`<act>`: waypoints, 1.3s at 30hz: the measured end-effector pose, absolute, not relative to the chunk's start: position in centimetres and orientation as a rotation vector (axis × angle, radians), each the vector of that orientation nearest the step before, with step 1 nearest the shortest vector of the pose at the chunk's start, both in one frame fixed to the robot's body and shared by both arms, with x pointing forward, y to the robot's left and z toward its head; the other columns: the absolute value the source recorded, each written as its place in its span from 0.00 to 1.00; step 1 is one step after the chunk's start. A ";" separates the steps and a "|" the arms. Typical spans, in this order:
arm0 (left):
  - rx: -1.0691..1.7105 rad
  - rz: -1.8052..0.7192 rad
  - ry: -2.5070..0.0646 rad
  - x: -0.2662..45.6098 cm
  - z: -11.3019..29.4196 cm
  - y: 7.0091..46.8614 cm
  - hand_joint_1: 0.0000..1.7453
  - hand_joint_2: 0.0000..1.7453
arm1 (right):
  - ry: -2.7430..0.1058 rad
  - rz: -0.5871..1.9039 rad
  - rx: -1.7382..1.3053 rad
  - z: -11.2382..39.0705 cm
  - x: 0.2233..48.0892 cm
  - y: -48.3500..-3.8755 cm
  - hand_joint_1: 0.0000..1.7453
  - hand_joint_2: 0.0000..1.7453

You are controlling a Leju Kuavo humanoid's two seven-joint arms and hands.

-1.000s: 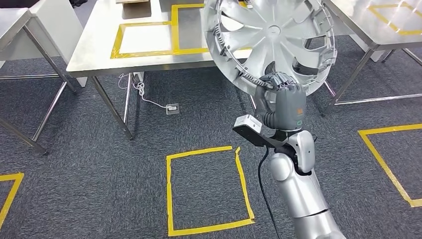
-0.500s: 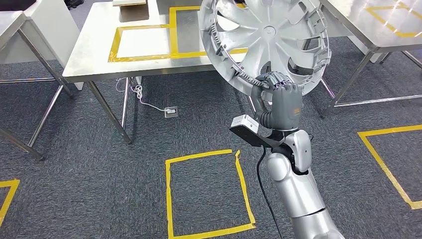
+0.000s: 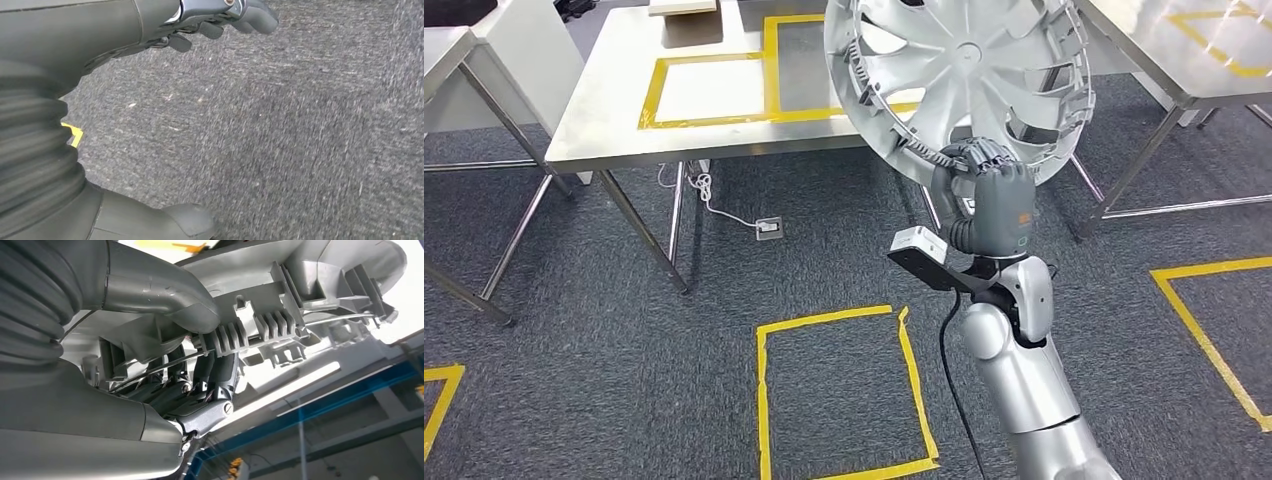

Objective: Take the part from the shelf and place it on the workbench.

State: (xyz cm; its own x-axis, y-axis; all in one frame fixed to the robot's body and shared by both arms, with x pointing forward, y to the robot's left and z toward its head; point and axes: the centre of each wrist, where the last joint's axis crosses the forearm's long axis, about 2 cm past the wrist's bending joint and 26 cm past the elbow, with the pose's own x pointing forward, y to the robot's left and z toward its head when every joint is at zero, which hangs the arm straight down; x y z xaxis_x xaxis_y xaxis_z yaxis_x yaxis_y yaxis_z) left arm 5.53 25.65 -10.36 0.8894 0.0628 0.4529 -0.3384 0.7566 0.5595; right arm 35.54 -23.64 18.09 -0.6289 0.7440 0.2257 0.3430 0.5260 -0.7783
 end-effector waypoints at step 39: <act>0.710 0.221 -0.461 5.4 -10.4 26.8 0.00 1.00 | -2.202 0.968 -0.880 16.9 32.6 -23.9 1.00 1.00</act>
State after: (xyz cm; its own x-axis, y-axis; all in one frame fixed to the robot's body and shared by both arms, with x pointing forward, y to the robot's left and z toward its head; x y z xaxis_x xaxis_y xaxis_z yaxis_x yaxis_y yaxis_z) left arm 5.40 26.76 -10.44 0.8778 0.0401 0.4774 -0.3468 0.7408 0.5753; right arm 32.59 -23.90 16.89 -0.6194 0.7496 0.2332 0.3351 0.5211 -0.7849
